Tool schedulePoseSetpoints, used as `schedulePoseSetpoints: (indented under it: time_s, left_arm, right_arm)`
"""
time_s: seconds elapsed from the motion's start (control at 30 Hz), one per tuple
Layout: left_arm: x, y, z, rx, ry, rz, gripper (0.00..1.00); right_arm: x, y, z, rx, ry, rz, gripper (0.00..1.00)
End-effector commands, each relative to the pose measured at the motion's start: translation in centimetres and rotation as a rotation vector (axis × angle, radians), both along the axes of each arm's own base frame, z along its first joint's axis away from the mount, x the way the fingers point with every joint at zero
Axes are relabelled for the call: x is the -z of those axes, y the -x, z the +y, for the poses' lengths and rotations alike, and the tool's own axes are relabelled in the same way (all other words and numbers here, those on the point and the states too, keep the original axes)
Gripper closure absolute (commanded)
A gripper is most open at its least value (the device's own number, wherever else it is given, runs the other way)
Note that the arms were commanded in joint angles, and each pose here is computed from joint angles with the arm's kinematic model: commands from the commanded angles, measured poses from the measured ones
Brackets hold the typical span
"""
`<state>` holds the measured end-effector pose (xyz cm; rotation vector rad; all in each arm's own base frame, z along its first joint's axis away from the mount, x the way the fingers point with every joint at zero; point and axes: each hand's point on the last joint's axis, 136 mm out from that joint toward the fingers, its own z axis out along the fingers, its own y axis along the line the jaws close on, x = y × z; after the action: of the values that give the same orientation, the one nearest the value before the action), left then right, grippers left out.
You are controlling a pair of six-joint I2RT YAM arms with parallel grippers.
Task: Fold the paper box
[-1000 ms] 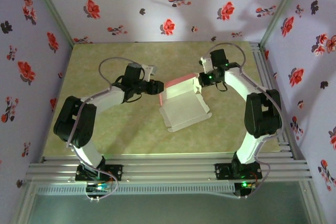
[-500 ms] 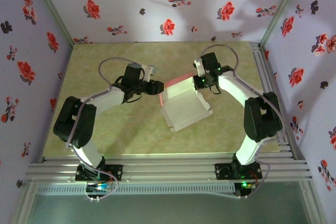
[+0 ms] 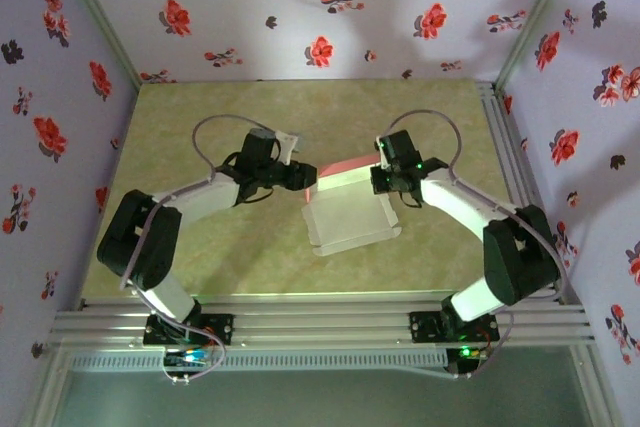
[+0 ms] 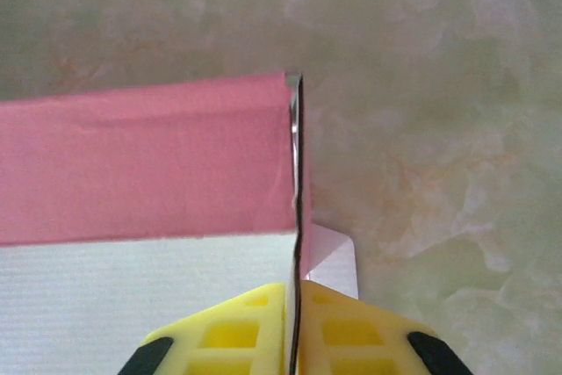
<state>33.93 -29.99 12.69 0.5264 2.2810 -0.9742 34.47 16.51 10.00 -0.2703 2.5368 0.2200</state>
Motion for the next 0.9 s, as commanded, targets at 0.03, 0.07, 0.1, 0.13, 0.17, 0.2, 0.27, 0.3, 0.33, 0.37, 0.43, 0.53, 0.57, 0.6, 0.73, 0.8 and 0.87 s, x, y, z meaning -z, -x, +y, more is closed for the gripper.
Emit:
schedulePoseSetpoints:
  time_s: [0.03, 0.07, 0.1, 0.13, 0.17, 0.2, 0.27, 0.3, 0.33, 0.37, 0.43, 0.53, 0.57, 0.6, 0.73, 0.8, 0.87]
  left_arm:
    - [6.1, 3.5, 2.3, 0.006, -0.166, 0.137, 0.58]
    - [6.3, 3.6, 2.3, 0.01, -0.169, 0.138, 0.58]
    - [6.4, 3.7, 2.4, 0.01, -0.172, 0.14, 0.58]
    - [6.5, 3.8, 2.4, 0.012, -0.173, 0.141, 0.58]
    - [6.6, 3.8, 2.4, 0.013, -0.175, 0.143, 0.58]
    - [6.6, 3.8, 2.4, 0.013, -0.176, 0.144, 0.58]
    - [6.7, 3.7, 2.4, 0.013, -0.177, 0.145, 0.58]
    - [6.7, 3.7, 2.3, 0.014, -0.177, 0.145, 0.58]
    - [6.7, 3.6, 2.3, 0.013, -0.177, 0.147, 0.58]
    - [6.7, 3.5, 2.2, 0.012, -0.177, 0.147, 0.58]
    - [6.8, 3.4, 2.1, 0.012, -0.178, 0.155, 0.58]
    - [6.8, 3.2, 2.0, 0.012, -0.181, 0.16, 0.58]
    - [6.9, 3.1, 1.9, 0.011, -0.181, 0.162, 0.58]
    - [6.9, 3.1, 1.9, 0.01, -0.183, 0.167, 0.58]
    - [6.8, 2.7, 1.8, 0.0, -0.177, 0.175, 0.58]
    - [6.6, 2.5, 1.7, -0.002, -0.174, 0.177, 0.59]
    - [6.5, 2.3, 1.6, -0.007, -0.173, 0.18, 0.59]
  right_arm:
    - [0.4, 1.1, -0.4, 0.045, -0.014, -0.017, 0.82]
    - [0.5, 1.3, -0.7, 0.05, -0.007, -0.017, 0.81]
    - [0.4, 1.4, -0.9, 0.056, -0.003, -0.024, 0.79]
    - [0.1, 1.5, -1.1, 0.056, 0.001, -0.03, 0.76]
    - [-0.2, 1.6, -1.2, 0.056, 0.003, -0.034, 0.73]
    - [-0.6, 1.6, -1.2, 0.054, 0.001, -0.041, 0.7]
    - [-1.5, 1.8, -1.4, 0.053, -0.004, -0.054, 0.65]
    - [-2.0, 1.9, -1.5, 0.049, -0.009, -0.061, 0.62]
    - [-2.5, 2.2, -1.5, 0.041, -0.017, -0.069, 0.6]
    - [-3.0, 2.4, -1.5, 0.041, -0.029, -0.075, 0.57]
    - [-4.0, 2.9, -1.8, 0.038, -0.058, -0.085, 0.54]
    - [-5.2, 3.5, -2.7, 0.068, -0.128, -0.096, 0.5]
    - [-5.4, 3.6, -3.3, 0.093, -0.151, -0.095, 0.5]
    - [-5.4, 3.5, -4.0, 0.118, -0.163, -0.093, 0.5]
    - [-4.2, 3.1, -6.0, 0.201, -0.173, -0.064, 0.54]
    - [-3.1, 2.5, -6.8, 0.249, -0.162, -0.047, 0.56]
    - [-1.9, 1.8, -7.1, 0.274, -0.171, -0.03, 0.6]
